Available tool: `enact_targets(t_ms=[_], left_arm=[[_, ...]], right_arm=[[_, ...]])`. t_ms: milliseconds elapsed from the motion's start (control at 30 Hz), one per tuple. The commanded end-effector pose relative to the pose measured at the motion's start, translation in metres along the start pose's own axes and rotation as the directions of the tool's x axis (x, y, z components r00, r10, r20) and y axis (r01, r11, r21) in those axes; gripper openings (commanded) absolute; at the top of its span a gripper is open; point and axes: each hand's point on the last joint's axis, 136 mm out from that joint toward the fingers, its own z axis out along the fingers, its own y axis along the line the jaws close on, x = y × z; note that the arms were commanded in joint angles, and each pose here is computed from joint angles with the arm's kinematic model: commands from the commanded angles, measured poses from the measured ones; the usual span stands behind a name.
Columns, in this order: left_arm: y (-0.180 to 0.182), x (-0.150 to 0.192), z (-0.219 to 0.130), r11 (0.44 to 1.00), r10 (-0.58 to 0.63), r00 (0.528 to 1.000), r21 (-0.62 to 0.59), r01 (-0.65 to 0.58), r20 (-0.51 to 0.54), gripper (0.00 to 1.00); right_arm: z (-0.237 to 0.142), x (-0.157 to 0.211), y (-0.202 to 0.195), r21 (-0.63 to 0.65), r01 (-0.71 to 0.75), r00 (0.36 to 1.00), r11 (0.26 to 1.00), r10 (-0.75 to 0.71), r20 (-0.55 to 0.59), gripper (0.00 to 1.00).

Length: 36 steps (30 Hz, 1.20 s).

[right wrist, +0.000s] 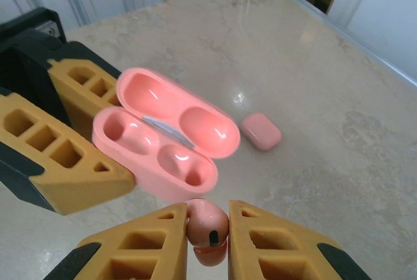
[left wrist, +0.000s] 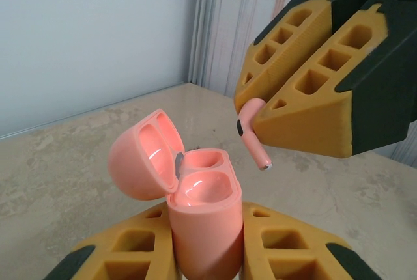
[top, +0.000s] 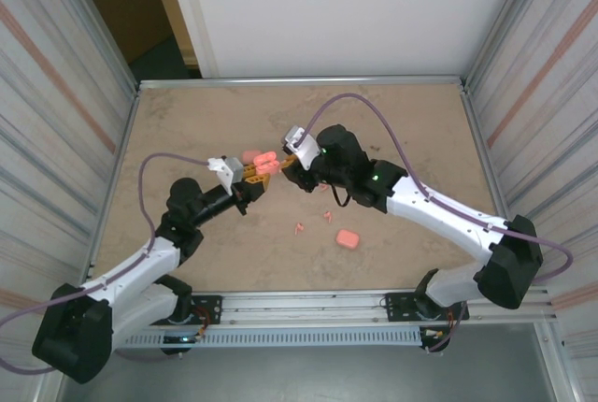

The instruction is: Insert the wireless bluetooth earbuds into the charging case

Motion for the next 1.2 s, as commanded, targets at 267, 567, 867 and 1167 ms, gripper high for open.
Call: enact_targets(t_ms=[267,567,867,1167], left_arm=[[-0.012,-0.008,0.003,0.998,0.002,0.999,0.063,-0.005,0.041,0.0],[-0.012,-0.008,0.004,0.998,-0.002,0.999,0.064,-0.001,0.042,0.0],[-0.013,-0.009,0.004,0.998,-0.001,0.999,0.067,-0.001,0.043,0.0],[-0.013,-0.009,0.003,0.998,0.0,0.999,0.066,-0.003,0.044,0.0]], right_arm=[[-0.006,-0.051,0.007,0.012,0.08,0.986,0.997,-0.081,0.143,0.19],[0.004,-0.054,0.014,0.012,0.106,0.983,0.994,-0.107,0.146,0.19],[0.013,-0.049,0.017,0.008,0.116,0.986,0.993,-0.116,0.123,0.19],[0.017,-0.044,0.019,0.005,0.123,0.987,0.992,-0.123,0.1,0.2]])
